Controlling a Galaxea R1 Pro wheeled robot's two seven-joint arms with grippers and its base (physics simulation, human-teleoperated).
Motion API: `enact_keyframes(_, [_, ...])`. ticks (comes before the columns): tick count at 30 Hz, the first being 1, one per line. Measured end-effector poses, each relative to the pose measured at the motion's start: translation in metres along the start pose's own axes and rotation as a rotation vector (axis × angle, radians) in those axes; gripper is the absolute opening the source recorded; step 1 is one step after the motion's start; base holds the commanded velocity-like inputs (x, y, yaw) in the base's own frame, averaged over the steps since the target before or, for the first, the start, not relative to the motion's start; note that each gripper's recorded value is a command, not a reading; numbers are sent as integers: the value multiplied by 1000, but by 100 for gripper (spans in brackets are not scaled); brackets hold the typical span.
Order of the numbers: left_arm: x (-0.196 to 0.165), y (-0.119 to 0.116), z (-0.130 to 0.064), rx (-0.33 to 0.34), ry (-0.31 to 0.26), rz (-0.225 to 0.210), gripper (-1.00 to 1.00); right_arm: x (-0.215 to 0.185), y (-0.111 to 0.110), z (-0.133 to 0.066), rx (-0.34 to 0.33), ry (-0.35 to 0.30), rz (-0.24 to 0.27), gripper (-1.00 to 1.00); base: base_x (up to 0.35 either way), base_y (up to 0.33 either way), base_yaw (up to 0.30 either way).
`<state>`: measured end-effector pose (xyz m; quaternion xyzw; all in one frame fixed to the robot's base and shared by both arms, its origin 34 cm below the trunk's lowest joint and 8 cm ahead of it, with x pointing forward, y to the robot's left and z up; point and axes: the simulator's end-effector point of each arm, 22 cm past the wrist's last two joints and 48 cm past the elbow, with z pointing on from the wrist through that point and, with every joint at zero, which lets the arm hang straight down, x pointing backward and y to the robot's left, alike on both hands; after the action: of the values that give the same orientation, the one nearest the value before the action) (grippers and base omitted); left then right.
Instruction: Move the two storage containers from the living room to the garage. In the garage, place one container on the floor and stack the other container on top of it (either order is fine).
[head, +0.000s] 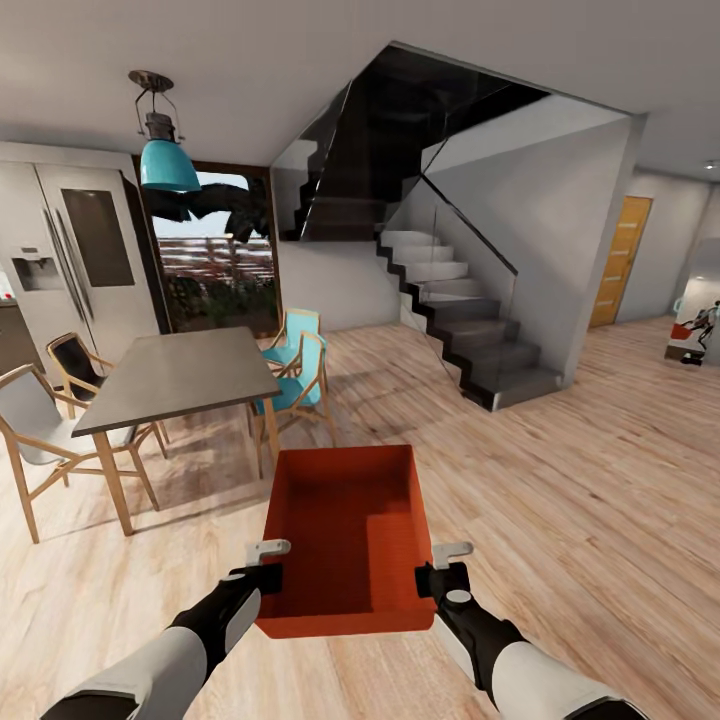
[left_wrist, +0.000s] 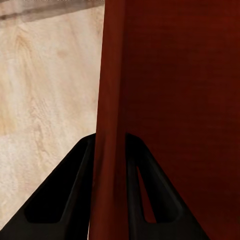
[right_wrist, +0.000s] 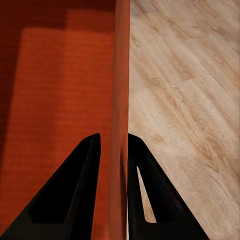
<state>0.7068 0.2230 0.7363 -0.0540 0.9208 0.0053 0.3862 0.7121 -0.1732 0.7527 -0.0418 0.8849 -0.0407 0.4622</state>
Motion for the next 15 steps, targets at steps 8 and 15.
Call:
enact_keyframes(8, [-2, -1, 0, 2, -10, -7, -100, -5, -1, 0, 3, -11, -7, -100, 0, 0, -187])
enact_keyframes(15, [-2, -1, 0, 2, -11, -8, -100, -5, -1, 0, 2, -12, -9, -100, 0, 0, -282])
